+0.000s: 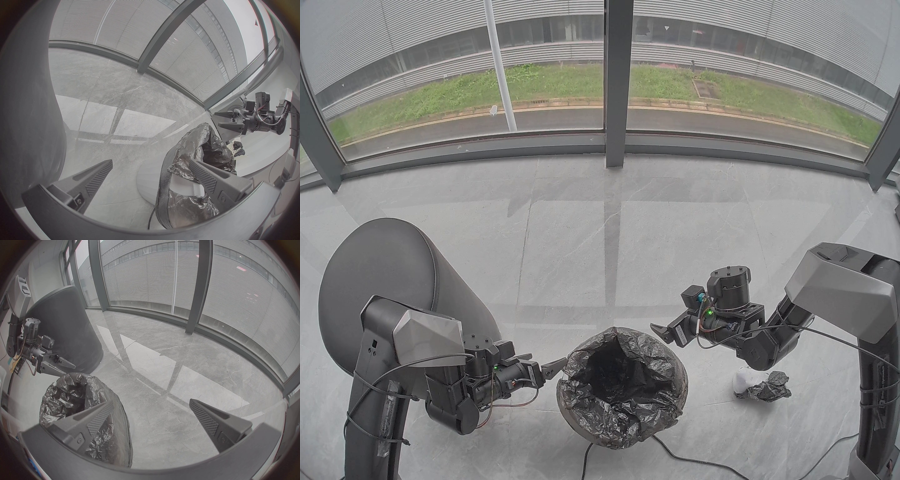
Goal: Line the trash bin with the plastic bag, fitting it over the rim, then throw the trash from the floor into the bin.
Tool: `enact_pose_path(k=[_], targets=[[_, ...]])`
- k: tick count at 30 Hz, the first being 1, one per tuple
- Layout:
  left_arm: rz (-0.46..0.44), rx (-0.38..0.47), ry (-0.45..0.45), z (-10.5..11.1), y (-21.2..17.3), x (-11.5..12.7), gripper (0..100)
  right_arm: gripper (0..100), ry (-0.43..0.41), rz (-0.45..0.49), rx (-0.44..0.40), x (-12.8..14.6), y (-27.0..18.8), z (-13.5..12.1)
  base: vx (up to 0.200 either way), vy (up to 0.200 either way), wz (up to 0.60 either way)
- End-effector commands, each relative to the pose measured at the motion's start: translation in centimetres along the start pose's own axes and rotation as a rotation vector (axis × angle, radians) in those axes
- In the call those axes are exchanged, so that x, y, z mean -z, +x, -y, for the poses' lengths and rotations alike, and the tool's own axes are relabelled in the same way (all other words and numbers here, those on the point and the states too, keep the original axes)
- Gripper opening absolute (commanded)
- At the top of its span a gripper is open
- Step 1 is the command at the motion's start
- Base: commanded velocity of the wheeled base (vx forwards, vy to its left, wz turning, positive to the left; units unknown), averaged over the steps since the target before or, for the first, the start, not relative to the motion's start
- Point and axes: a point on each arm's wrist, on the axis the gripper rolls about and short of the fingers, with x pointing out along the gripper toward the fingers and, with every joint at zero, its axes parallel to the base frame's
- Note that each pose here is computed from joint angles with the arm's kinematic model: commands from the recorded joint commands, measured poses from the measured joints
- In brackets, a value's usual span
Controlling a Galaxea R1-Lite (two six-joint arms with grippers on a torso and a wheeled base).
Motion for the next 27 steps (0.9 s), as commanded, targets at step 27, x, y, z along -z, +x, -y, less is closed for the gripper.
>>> enact_pose_path(k=[27], targets=[[-0.133, -0.018, -0.042, 1.1, -4.6, 1.3, 100, 100, -0.013, -0.213, -0.14, 5.2, -3.6, -3.3, 0.0, 0.0, 0.0]])
